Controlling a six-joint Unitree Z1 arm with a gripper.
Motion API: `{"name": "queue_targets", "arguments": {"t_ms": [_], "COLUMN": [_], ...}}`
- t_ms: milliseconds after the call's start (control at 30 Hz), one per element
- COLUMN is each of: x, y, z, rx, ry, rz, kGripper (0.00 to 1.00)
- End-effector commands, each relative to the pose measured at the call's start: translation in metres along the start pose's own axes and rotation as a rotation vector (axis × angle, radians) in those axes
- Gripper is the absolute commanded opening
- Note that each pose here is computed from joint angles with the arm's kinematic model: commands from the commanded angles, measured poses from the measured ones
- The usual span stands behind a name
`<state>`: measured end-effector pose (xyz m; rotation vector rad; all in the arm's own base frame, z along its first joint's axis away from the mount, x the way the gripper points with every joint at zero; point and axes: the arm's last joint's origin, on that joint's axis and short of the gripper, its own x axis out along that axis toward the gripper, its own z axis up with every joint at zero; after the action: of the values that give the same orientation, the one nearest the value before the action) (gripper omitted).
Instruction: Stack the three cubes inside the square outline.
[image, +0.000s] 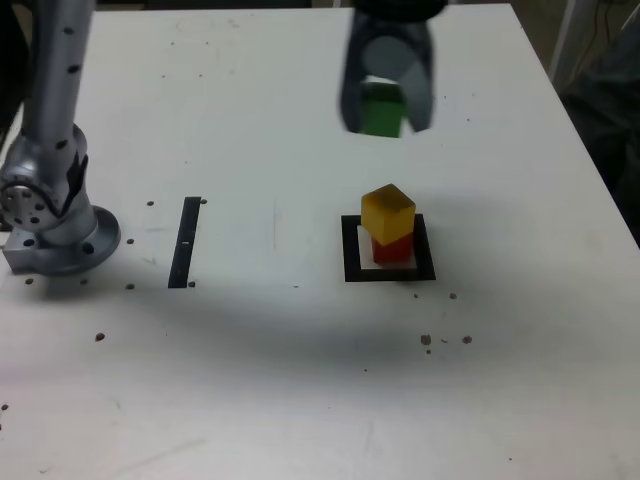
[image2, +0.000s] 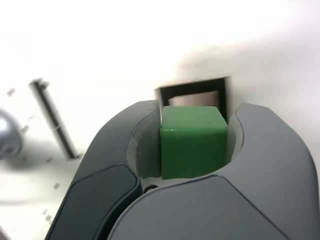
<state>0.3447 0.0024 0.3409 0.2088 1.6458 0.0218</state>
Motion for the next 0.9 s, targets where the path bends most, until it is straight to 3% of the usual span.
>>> {"name": "queue_targets", "arguments": {"t_ms": [0, 133, 300, 700, 867], "x": [-0.010, -0.008, -0.007, 0.007, 0.016], "y": [-0.006, -0.017, -0.037, -0.056, -0.057], "z": [-0.009, -0.007, 0.003, 0.011, 0.013], "rx": [-0.024, -0.039, -0.037, -0.038, -0.036], "ry": [-0.024, -0.019, -0.023, 0.023, 0.049], "rz": [-0.007, -0.023, -0.012, -0.016, -0.023], "kGripper": [0.17, 0.17, 0.17, 0.18, 0.23]}}
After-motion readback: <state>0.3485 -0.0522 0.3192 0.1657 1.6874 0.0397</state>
